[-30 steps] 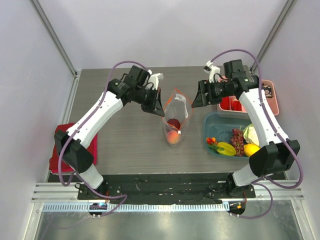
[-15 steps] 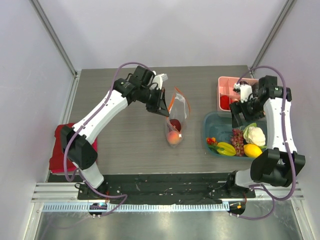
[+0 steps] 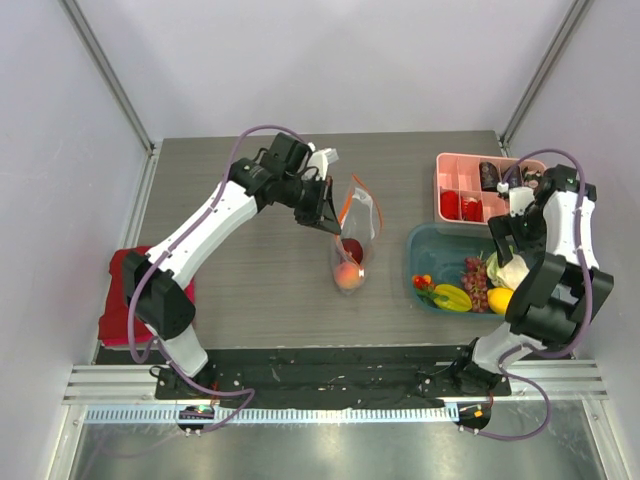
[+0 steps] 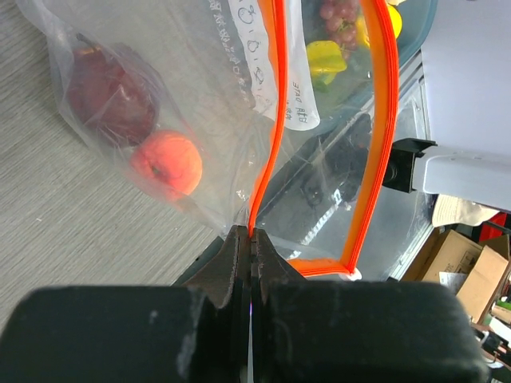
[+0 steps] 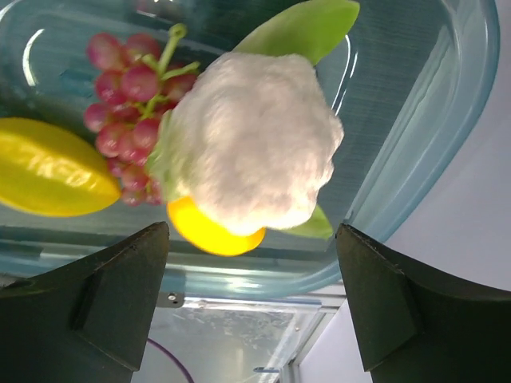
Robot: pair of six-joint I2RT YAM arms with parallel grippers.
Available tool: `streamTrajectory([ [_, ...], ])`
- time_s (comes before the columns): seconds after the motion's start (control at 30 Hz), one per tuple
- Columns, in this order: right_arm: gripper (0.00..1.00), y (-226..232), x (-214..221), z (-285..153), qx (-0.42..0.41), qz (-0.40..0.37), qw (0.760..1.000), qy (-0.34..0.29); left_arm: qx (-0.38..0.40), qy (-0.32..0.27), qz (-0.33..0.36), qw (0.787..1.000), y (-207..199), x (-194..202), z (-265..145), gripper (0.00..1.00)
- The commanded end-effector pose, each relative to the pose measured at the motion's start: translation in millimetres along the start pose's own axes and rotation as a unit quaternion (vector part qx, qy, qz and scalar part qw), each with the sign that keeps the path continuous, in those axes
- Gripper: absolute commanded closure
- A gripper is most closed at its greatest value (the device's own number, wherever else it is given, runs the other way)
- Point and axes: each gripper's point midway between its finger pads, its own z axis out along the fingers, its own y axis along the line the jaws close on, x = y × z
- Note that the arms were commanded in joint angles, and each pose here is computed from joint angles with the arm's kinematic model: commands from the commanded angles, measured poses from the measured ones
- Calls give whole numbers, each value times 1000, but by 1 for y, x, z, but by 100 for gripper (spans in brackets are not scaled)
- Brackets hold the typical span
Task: Place the food in the zip-top bag and seal the zipper
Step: Pick up the fake vegetable from the bin.
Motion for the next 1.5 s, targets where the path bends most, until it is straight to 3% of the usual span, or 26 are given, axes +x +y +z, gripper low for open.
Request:
streamTrajectory([
  [0.0,9,-24,-10,23,24,14,1000,11,20,-10,8,1000,-9,-6,1,100],
  [0.27,8,-17,-8,58,-18,26,999,38,12,-6,12,1000,-5,-6,3,100],
  [0.67,5,-8,5,71,-43,16,997,66,10,-7,7,1000,-3,-9,7,100],
  [0.77,20,-15,3,70,-36,26,997,64,10,-7,6,1000,-3,-9,8,100],
  [0.8,33,-15,3,69,-39,27,997,67,11,-9,7,1000,-4,-11,7,100],
  [0.9,54,-24,0,56,-41,37,997,57,11,-9,7,1000,-4,-11,7,100],
  [1.0,67,-26,-2,37,-57,45,996,42,13,-9,7,1000,-5,-10,6,100],
  [1.1,74,-19,-7,16,-77,51,995,24,13,-10,9,1000,-5,-11,6,100],
  [1.3,76,8,-23,-28,-131,58,989,-30,12,-8,9,1000,-4,-9,7,100],
  [1.47,77,36,-68,-82,-196,93,966,-141,20,-4,3,1000,-4,-9,9,100],
])
